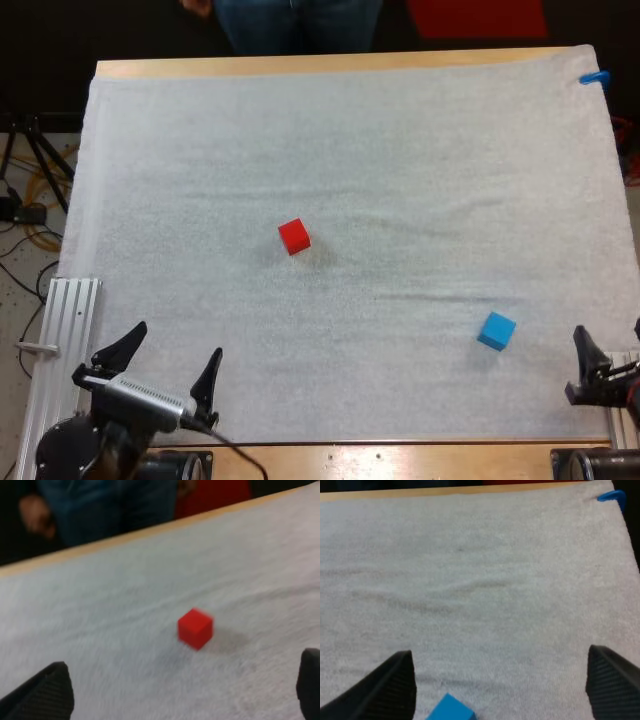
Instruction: Stack red cube on blue cube
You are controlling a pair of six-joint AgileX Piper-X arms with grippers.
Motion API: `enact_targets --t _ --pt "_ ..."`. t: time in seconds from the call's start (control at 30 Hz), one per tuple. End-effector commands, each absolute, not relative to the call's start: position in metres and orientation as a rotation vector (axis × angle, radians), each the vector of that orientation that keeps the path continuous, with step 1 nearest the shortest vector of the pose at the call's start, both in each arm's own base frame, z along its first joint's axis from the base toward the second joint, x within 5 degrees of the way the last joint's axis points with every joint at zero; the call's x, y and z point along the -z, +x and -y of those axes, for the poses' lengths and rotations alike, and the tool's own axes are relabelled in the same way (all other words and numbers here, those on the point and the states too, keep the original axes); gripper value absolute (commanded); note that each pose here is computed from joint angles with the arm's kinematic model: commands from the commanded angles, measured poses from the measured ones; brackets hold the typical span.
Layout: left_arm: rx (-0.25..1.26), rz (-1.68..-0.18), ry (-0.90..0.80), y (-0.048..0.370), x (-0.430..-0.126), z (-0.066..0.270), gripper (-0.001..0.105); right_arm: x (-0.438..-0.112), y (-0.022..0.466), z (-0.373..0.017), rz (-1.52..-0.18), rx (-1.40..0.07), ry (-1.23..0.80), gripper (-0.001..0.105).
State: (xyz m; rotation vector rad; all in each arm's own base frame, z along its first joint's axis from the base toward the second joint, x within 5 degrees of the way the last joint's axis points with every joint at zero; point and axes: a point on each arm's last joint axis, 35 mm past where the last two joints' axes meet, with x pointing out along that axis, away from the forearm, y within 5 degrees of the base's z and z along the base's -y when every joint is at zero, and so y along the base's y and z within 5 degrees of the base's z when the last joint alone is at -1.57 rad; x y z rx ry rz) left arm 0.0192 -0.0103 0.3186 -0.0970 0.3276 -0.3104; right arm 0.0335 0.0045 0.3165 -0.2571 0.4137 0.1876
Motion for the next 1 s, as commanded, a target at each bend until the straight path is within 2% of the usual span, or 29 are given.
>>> enact_targets --t 0.0,0.33,0.53,0.73,0.97 --pt "0.349 -0.346 -0.086 0.02 -0.326 0.011 0.087 -0.328 0.034 -0.006 -0.396 -0.222 -0.261 0.069" --pt "0.581 -0.477 0.026 0.026 -0.377 0.019 0.087 -0.377 0.056 -0.011 -0.478 -0.369 -0.28 0.069" --pt "0.651 -0.542 0.072 0.024 -0.399 0.02 0.087 -0.402 0.063 -0.016 -0.542 -0.468 -0.336 0.069" --pt "0.652 -0.553 0.073 0.023 -0.406 0.019 0.087 -0.422 0.074 -0.023 -0.551 -0.539 -0.361 0.069" --pt "0.651 -0.555 0.073 0.022 -0.406 0.019 0.087 -0.416 0.1 -0.035 -0.616 -0.623 -0.383 0.069"
